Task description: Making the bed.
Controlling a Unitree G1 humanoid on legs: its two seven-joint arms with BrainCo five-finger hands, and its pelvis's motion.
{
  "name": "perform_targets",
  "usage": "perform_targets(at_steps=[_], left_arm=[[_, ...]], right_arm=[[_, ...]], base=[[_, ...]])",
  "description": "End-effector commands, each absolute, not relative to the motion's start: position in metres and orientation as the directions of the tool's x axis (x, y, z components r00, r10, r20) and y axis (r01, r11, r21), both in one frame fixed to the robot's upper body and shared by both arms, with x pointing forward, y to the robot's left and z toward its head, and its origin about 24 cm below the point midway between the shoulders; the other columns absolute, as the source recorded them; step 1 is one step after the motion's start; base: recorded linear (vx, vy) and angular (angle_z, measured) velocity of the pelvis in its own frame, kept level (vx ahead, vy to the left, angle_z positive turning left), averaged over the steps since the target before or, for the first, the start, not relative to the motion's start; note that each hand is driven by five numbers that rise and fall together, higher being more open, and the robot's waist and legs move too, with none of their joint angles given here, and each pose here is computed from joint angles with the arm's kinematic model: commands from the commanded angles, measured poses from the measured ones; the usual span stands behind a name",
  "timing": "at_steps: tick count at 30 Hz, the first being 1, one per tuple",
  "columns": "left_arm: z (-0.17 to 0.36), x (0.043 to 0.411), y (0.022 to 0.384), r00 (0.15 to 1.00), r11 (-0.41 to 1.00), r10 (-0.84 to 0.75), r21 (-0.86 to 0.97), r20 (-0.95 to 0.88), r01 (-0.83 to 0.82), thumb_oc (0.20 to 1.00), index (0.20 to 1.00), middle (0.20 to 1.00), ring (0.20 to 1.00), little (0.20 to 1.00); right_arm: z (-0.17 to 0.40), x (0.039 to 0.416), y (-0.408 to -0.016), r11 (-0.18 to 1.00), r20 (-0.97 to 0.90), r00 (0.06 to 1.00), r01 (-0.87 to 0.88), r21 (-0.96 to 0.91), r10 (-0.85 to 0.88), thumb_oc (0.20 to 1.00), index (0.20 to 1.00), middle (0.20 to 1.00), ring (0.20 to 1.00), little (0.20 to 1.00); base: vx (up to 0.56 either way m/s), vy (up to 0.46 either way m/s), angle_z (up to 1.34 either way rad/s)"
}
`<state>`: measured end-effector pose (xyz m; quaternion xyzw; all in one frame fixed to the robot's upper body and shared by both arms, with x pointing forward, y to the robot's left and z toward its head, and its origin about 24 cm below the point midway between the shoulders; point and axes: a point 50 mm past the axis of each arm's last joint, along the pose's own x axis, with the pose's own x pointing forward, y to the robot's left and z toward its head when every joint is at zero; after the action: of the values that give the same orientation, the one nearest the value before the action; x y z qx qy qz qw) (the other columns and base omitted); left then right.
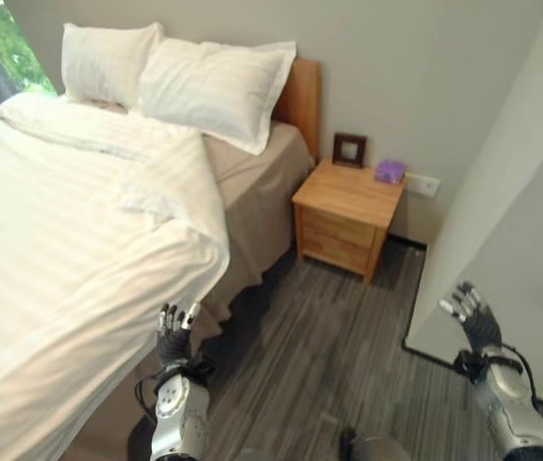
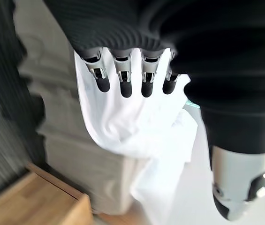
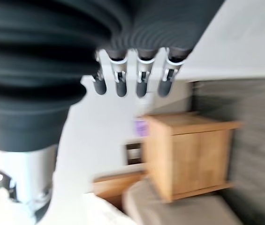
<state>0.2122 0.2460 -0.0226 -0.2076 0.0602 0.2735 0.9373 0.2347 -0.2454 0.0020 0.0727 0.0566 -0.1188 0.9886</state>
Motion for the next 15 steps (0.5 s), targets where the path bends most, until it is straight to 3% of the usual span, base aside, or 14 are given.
perform_targets(at_steps=[1,5,9,13,15], left_arm=[[0.006,0.218,0.272,0.872,0.818,0.484,-0.314,-0.075,-0.481,1.0,1.0,1.0,1.0,1.0],[-0.012,0.202,0.275,0.852,0.796,0.503,-0.305,-0.147,-0.522,1.0,1.0,1.0,1.0,1.0],[-0.014,0.197,0.273,0.844,0.79,0.514,-0.298,-0.155,-0.536,1.0,1.0,1.0,1.0,1.0],[-0.006,0.214,0.26,0.874,0.821,0.471,-0.303,-0.118,-0.484,1.0,1.0,1.0,1.0,1.0],[-0.001,0.223,0.252,0.902,0.847,0.42,-0.317,-0.094,-0.427,1.0,1.0,1.0,1.0,1.0]], right_arm=[[0.042,0.245,-0.231,0.985,0.069,0.992,0.091,0.145,-0.102,1.0,1.0,1.0,1.0,1.0],[0.052,0.256,-0.196,0.989,0.089,0.987,-0.14,0.047,0.136,1.0,1.0,1.0,1.0,1.0],[0.042,0.262,-0.15,0.946,0.053,0.952,-0.306,0.103,0.302,1.0,1.0,1.0,1.0,1.0],[0.039,0.257,-0.136,0.925,0.038,0.932,-0.364,0.113,0.362,1.0,1.0,1.0,1.0,1.0],[0.035,0.254,-0.145,0.933,0.013,0.939,-0.344,0.101,0.345,1.0,1.0,1.0,1.0,1.0]], base=[[0.76,-0.342,0.75],[0.51,-0.086,1.04],[0.33,0.1,0.48],[0.18,0.059,1.0],[0.2,-0.238,2.12]])
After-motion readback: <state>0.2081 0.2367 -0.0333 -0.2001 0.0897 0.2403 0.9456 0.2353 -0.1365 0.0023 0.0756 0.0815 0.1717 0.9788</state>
